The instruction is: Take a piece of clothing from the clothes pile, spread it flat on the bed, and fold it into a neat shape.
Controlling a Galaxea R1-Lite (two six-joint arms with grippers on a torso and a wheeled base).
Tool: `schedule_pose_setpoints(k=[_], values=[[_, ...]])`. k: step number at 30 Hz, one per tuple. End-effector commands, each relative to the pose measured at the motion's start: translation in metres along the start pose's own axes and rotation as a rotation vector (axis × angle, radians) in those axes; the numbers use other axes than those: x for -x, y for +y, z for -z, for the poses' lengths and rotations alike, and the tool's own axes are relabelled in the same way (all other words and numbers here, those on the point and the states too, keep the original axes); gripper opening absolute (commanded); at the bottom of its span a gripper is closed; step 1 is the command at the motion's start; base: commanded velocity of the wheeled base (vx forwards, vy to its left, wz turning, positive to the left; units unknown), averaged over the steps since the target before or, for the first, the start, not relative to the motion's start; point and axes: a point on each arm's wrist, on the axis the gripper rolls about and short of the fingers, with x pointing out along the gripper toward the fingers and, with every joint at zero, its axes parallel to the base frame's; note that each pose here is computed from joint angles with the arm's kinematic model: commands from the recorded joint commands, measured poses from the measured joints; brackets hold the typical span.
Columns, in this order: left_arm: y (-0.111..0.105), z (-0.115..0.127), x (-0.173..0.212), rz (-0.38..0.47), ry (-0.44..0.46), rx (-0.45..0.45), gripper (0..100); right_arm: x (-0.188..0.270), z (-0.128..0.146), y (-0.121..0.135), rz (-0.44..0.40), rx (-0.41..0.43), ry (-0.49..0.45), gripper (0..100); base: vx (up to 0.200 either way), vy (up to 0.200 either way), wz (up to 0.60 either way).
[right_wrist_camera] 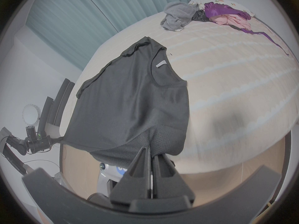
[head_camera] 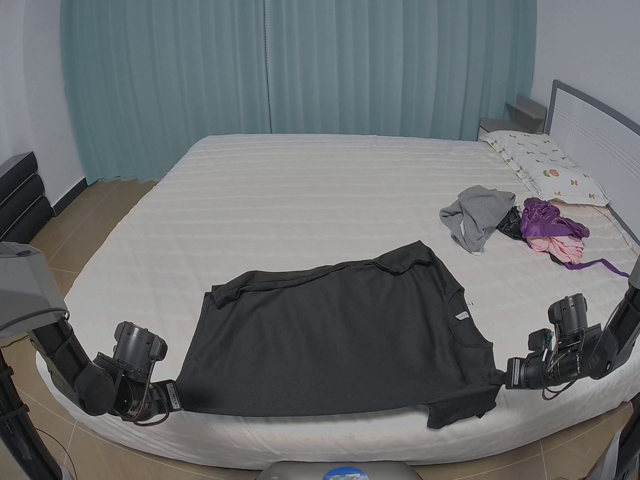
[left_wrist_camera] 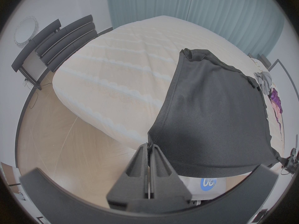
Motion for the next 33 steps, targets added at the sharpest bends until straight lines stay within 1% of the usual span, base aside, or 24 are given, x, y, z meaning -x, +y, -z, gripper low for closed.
schedule_pose_setpoints(k=[1,3,4,8,12,15,16,18,24,30,31,33], values=[[-0.003,0.003,-0.01,-0.01,0.031,-0.01,0,-0.029,0.0,-0.011,0.011,-0.018,0.026,0,0.0,0.0,0.0],[-0.003,0.003,-0.011,-0.01,0.033,-0.011,0,-0.034,0.0,-0.013,0.009,-0.016,0.017,0,0.0,0.0,0.0],[-0.004,0.003,-0.011,-0.009,0.032,-0.01,0,-0.034,0.001,-0.012,0.008,-0.014,0.018,100,0.0,0.0,0.0],[-0.005,0.002,-0.014,0.0,0.02,-0.005,0,-0.036,-0.001,-0.013,-0.001,-0.009,-0.016,100,0.0,0.0,0.0],[-0.006,0.003,-0.017,0.0,0.021,-0.006,0,-0.035,-0.001,-0.013,-0.01,-0.006,-0.029,100,0.0,0.0,0.0],[-0.006,0.003,-0.019,0.0,0.02,-0.004,0,-0.033,0.005,-0.012,-0.041,0.009,-0.036,100,0.0,0.0,0.0],[-0.006,0.003,-0.019,0.003,0.016,-0.003,0,-0.03,0.009,-0.01,-0.083,0.021,-0.044,100,0.0,0.0,0.0],[-0.006,0.003,-0.019,0.003,0.016,-0.001,0,-0.027,0.015,-0.01,-0.111,0.036,-0.04,100,0.0,0.0,0.0],[-0.007,0.002,-0.018,0.005,0.013,0.001,0,-0.038,0.029,-0.016,-0.107,0.109,0.004,100,0.0,0.0,0.0],[-0.007,0.002,-0.018,0.005,0.013,0.001,0,-0.041,0.034,-0.014,-0.113,0.122,0.024,100,0.0,0.0,0.0],[-0.007,0.002,-0.018,0.005,0.013,0.001,0,-0.043,0.034,-0.015,-0.112,0.122,0.029,0,0.0,0.0,0.0],[-0.007,0.002,-0.019,0.004,0.012,0.001,0,-0.043,0.035,-0.013,-0.115,0.123,0.031,0,0.0,0.0,0.0]])
